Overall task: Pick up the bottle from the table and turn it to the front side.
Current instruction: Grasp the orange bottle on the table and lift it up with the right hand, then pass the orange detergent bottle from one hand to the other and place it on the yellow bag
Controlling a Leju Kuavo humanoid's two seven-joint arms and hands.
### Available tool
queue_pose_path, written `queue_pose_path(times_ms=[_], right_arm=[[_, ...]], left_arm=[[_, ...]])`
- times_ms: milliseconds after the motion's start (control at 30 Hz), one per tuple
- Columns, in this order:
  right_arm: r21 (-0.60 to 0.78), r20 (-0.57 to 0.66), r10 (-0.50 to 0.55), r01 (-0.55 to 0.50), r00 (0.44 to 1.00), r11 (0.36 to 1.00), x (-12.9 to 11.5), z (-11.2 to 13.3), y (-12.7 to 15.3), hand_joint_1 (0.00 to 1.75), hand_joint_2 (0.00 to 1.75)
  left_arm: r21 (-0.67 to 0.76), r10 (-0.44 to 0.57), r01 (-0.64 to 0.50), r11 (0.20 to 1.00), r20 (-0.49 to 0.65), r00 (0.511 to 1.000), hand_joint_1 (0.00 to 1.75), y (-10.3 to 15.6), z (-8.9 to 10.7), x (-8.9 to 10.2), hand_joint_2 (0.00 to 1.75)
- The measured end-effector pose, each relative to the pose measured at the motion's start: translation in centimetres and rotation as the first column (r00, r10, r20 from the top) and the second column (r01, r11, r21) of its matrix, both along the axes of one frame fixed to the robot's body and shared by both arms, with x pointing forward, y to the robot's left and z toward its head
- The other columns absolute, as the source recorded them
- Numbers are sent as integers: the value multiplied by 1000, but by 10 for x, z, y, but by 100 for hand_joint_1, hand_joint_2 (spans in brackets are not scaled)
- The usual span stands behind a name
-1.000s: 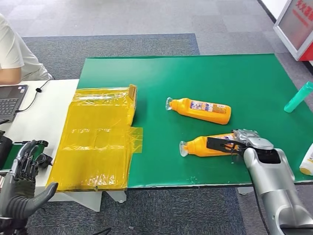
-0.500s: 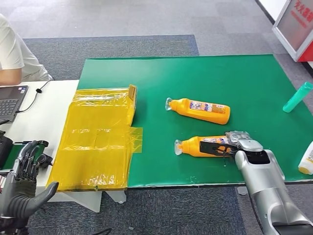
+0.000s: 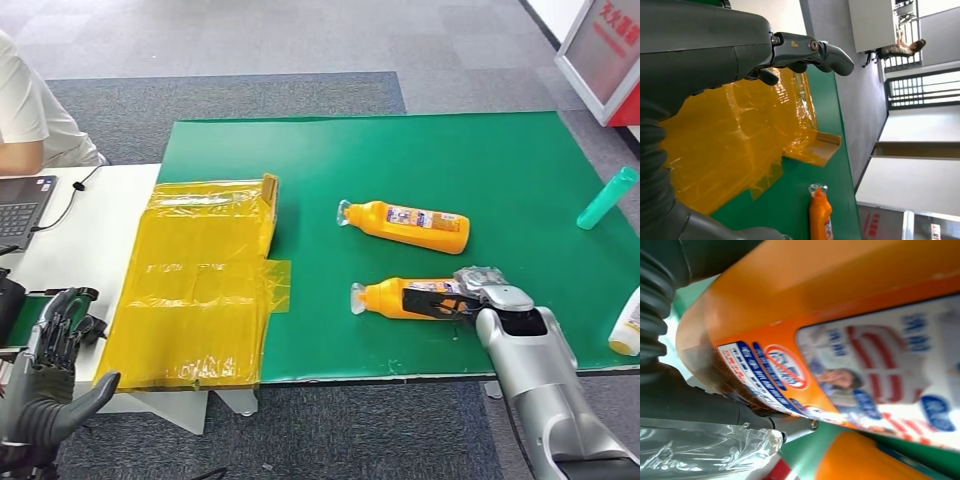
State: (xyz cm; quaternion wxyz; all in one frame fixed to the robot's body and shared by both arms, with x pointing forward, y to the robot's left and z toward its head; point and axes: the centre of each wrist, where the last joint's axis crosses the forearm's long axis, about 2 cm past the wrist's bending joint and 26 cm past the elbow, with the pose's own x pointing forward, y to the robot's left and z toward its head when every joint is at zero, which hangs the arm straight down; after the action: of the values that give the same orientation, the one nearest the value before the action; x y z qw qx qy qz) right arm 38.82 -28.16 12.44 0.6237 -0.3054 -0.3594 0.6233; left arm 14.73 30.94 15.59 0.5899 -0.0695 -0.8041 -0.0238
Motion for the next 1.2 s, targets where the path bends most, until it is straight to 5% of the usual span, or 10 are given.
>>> queue_pose_path(times_ms=[233,500,967,1200], right_arm=[[340,101,38,-70,994,938,-26,-2,42,175,175],[755,158,-4,-118,987,644,-76,3,87,175,175],[979,197,-29,-195,980,65,-121,30,136,175,175],[979,202,-35,-202,979,13,-136,31,159,175,175]], left_arm=[[-6,-4,4,1000,-1,1000,0,-1,0,0,175],[-54,-26,27,998,25,999,0,-12,3,6,175],[-178,-135,152,972,105,985,0,-66,28,44,175],[-217,-282,296,930,94,955,0,-100,21,55,175]])
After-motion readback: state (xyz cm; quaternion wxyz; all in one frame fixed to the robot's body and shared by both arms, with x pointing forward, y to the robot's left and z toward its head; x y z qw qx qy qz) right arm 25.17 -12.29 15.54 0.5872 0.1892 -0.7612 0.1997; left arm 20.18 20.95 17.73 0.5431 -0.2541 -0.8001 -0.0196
